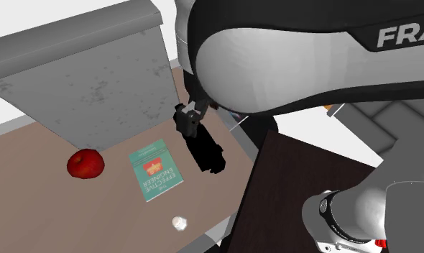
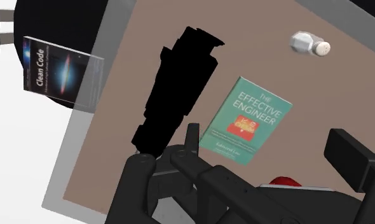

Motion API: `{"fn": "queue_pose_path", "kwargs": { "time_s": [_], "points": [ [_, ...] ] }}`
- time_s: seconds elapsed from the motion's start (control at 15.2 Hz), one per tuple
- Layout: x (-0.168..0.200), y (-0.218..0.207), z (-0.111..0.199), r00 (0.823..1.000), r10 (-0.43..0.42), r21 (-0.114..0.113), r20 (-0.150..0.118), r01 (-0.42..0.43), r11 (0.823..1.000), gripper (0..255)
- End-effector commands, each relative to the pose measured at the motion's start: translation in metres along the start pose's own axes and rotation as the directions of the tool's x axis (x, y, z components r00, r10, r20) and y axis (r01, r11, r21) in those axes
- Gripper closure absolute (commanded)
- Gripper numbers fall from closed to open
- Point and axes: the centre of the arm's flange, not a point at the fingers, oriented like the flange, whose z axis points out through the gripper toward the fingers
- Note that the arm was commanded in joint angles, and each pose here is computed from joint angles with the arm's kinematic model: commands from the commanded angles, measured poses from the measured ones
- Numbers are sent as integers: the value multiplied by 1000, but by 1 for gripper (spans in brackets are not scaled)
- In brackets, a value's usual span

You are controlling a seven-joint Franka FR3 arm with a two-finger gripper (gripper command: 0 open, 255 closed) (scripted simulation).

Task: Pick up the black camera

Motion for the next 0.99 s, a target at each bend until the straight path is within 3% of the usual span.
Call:
{"fn": "queue_pose_path", "kwargs": {
  "time_s": [0.0, 0.46, 0.92],
  "points": [
    [11, 7, 23, 999, 42, -4, 2, -42, 999, 0],
    [48, 34, 104, 983, 183, -15, 12, -183, 983, 0],
    [79, 66, 185, 947, 320, -29, 21, -320, 947, 0]
  ]
}}
